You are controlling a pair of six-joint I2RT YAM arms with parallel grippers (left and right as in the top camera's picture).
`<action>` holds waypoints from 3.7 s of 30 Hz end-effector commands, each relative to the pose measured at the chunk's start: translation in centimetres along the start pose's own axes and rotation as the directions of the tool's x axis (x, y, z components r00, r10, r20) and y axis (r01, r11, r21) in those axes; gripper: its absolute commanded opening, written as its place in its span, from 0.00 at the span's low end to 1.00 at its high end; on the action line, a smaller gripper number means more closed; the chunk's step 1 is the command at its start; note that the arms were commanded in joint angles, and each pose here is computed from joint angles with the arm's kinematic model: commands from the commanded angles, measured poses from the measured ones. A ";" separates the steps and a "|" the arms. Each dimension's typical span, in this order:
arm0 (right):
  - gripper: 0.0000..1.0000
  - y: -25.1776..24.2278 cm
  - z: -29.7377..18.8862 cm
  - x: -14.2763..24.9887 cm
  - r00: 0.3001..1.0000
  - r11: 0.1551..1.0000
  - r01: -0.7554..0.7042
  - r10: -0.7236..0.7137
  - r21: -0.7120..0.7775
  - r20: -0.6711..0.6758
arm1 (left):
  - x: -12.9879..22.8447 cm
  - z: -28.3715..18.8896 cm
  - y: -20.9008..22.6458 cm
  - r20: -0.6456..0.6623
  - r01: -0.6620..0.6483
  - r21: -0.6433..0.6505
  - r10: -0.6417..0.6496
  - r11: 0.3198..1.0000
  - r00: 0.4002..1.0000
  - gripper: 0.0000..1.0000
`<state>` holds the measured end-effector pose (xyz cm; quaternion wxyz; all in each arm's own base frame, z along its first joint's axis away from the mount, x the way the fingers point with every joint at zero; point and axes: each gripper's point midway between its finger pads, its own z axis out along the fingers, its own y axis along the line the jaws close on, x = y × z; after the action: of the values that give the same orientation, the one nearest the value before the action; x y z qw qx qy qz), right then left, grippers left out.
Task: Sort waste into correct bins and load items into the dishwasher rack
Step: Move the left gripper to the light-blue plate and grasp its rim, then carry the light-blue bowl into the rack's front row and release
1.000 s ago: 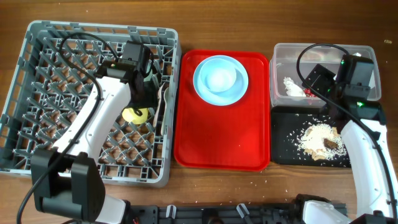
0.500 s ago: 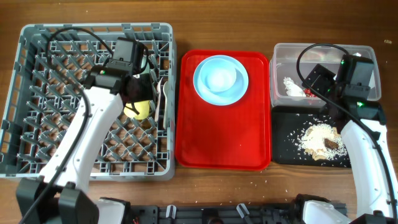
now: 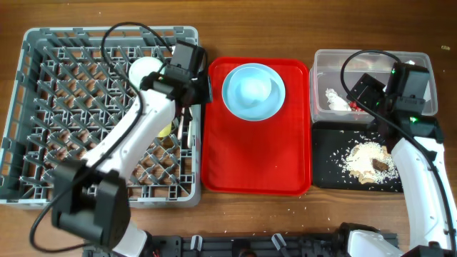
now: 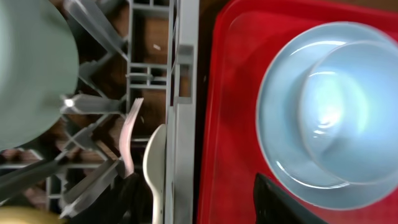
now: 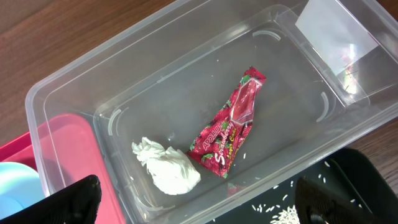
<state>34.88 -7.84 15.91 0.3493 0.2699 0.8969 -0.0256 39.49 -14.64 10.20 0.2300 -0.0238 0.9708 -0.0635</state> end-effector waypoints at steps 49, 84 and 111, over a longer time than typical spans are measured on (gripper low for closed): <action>1.00 0.4 -0.2 -0.6 1.000 1.000 0.009 -0.009 -0.013 0.009 | 2.9 7.2 -18.4 0.199 -0.352 0.246 0.308 0.903 0.930 0.33; 1.00 0.4 -0.2 -0.6 1.000 1.000 0.009 -0.009 -0.013 0.009 | 9.0 -28.1 -4.7 -0.262 0.175 0.861 0.123 0.477 0.957 0.04; 1.00 0.4 -0.2 -0.6 1.000 1.000 0.009 -0.009 -0.013 0.008 | 7.5 -17.7 11.1 -0.270 0.498 0.614 -0.429 0.613 0.862 1.00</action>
<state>34.90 -7.84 15.92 0.3493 0.2699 0.8969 -0.0256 24.88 -1.57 18.74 0.1128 -0.2275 0.8366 -0.4855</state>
